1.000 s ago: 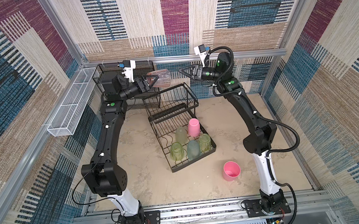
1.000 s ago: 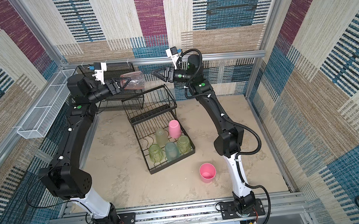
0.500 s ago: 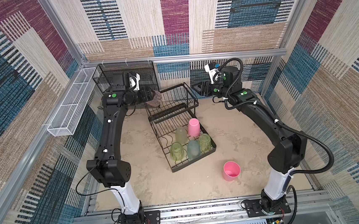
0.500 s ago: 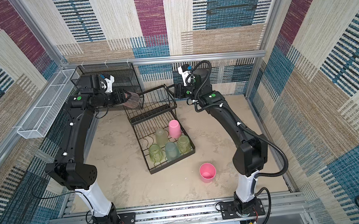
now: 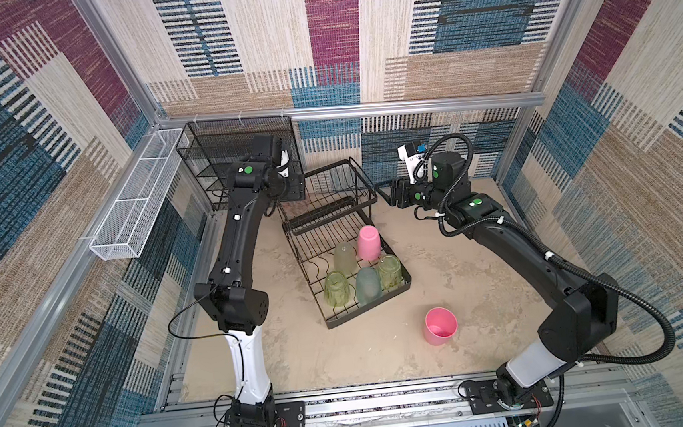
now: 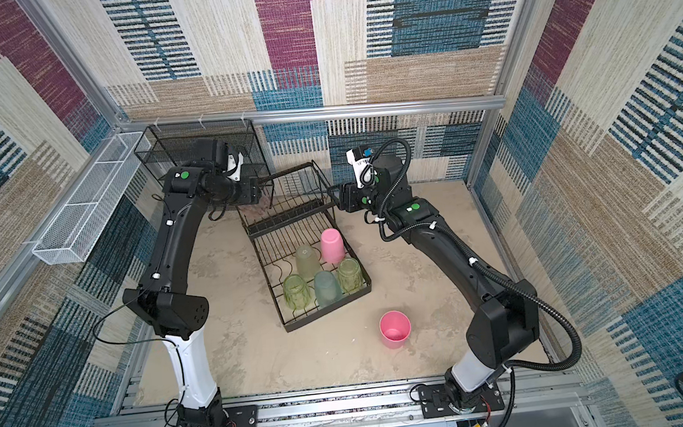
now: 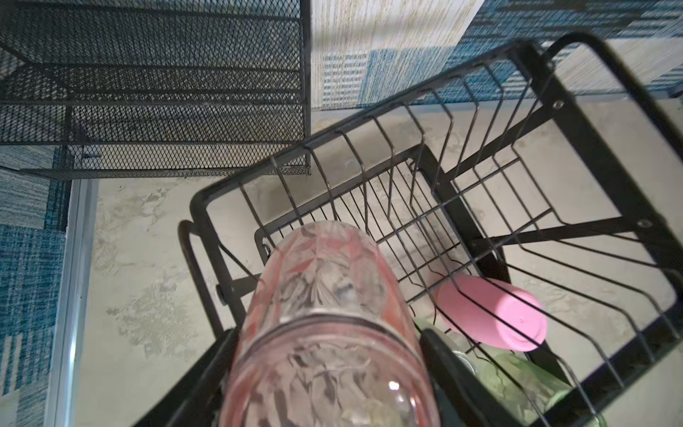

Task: Load the cups into the dish rack
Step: 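Lower the clear cup into the rack's upper tier with the left gripper and release, then move the left gripper down to the bright pink cup on the table, then close the left gripper on the pink cup's rim and lift it, then raise the pink cup with the left gripper while the right gripper approaches it, then grasp the pink cup's base with the right gripper while left gripper holds it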

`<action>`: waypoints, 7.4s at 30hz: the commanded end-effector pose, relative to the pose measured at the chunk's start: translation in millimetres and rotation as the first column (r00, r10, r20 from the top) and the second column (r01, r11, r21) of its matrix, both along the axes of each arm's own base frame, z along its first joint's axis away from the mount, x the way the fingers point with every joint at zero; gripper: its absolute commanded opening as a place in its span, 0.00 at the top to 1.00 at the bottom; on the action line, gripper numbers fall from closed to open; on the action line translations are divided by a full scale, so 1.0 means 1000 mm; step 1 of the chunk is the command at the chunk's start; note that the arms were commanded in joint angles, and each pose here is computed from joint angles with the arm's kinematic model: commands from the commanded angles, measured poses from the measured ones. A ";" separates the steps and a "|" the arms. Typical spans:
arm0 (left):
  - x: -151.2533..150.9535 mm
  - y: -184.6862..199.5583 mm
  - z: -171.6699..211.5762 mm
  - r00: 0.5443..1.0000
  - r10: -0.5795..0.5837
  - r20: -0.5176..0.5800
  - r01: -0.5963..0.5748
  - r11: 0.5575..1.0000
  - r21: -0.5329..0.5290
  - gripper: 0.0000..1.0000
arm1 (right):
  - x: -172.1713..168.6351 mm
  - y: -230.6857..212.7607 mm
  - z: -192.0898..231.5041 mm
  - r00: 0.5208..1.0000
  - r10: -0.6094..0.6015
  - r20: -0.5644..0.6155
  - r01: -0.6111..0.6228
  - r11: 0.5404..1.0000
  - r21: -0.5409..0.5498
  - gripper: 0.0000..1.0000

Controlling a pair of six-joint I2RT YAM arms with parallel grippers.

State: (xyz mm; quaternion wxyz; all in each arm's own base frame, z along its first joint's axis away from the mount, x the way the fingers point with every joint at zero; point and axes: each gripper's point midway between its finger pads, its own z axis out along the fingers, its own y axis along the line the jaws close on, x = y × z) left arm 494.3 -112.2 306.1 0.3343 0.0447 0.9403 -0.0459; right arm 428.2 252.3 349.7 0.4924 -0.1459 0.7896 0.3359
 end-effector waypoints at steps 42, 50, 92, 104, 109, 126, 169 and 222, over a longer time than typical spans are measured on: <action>0.017 0.011 0.018 0.997 0.031 0.075 -0.037 0.996 0.077 0.07 | -0.008 -0.002 -0.019 0.998 -0.053 0.024 0.055 0.993 -0.102 0.28; 0.010 0.008 0.044 0.990 0.029 0.138 -0.035 0.998 0.042 0.07 | -0.014 -0.014 -0.022 0.994 -0.107 0.019 0.108 0.984 -0.140 0.28; -0.286 -0.254 -0.075 0.872 -0.472 -0.132 0.480 0.876 0.040 0.34 | -0.111 -0.241 -0.138 0.637 -0.687 -0.350 0.648 0.723 -0.240 0.36; -0.328 -0.324 -0.149 0.763 -0.560 -0.321 0.604 0.796 0.046 0.37 | -0.118 -0.268 -0.140 0.595 -0.703 -0.389 0.727 0.677 -0.112 0.37; -0.329 -0.338 -0.177 0.737 -0.564 -0.371 0.625 0.778 0.059 0.40 | -0.122 -0.267 -0.132 0.612 -0.693 -0.381 0.726 0.683 -0.076 0.38; -0.315 -0.329 -0.213 0.747 -0.512 -0.425 0.611 0.780 0.135 0.68 | -0.128 -0.266 -0.134 0.620 -0.693 -0.369 0.730 0.681 -0.052 0.41; -0.211 -0.284 0.076 0.803 -0.582 0.125 0.584 0.730 -0.355 0.93 | -0.063 -0.234 0.017 0.819 -0.508 -0.267 0.572 0.764 0.298 0.40; -0.035 -0.276 0.117 0.866 -0.239 0.439 0.499 0.438 -0.747 0.94 | 0.041 -0.102 0.076 0.843 0.053 -0.535 0.469 0.414 0.780 0.13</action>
